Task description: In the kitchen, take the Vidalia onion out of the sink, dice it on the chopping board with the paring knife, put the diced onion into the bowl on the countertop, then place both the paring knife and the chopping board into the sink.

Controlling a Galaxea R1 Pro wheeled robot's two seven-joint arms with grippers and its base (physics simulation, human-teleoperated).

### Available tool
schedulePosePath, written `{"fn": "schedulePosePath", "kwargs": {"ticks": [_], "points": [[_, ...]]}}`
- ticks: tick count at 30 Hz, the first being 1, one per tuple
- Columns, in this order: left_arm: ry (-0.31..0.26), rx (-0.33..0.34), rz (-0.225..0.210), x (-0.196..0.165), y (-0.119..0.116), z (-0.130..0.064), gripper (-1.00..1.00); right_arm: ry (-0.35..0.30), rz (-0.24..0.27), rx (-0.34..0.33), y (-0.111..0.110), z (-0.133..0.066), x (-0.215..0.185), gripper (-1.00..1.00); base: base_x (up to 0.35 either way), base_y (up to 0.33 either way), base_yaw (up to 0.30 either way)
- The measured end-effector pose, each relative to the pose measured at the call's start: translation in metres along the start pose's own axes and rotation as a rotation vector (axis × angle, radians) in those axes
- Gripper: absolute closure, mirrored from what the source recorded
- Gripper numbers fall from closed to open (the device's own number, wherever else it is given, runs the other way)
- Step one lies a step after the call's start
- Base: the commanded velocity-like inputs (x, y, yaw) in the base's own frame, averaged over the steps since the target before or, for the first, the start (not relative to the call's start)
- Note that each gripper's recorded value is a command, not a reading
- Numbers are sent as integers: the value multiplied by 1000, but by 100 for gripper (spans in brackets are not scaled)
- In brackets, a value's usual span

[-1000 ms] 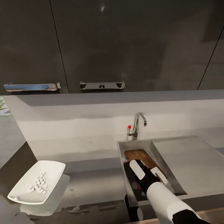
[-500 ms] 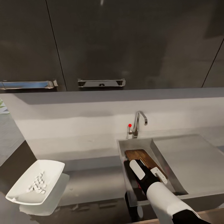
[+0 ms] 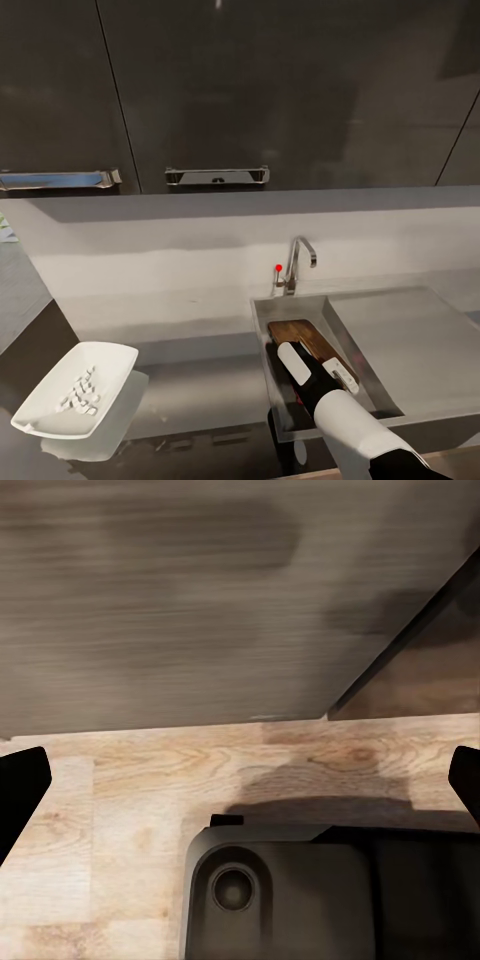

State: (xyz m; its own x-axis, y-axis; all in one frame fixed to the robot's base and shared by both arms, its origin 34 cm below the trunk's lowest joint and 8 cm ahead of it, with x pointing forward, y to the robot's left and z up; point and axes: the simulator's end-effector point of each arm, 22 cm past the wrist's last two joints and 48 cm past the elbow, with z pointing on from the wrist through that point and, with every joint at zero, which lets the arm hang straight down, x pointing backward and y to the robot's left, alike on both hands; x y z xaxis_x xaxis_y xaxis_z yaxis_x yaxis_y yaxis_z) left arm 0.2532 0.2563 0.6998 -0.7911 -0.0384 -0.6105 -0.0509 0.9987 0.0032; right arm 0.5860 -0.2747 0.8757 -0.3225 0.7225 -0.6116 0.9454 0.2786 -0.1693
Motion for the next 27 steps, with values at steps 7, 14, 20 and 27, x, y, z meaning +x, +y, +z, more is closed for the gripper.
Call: {"fn": "schedulePosePath", "kwargs": {"ticks": [7, 14, 20, 27], "points": [[0, 0, 0, 0, 0, 0, -100, 0, 0, 0, 0, 0, 0, -100, 0, 0, 0], [0, 0, 0, 0, 0, 0, -100, -1, 5, -3, 1, -1, -1, -100, 0, 0, 0], [0, 0, 0, 0, 0, 0, -100, -8, 15, -18, 6, -6, -6, -100, 0, 0, 0], [0, 0, 0, 0, 0, 0, -100, -138, 26, -349, 75, -125, -62, -100, 0, 0, 0]]}}
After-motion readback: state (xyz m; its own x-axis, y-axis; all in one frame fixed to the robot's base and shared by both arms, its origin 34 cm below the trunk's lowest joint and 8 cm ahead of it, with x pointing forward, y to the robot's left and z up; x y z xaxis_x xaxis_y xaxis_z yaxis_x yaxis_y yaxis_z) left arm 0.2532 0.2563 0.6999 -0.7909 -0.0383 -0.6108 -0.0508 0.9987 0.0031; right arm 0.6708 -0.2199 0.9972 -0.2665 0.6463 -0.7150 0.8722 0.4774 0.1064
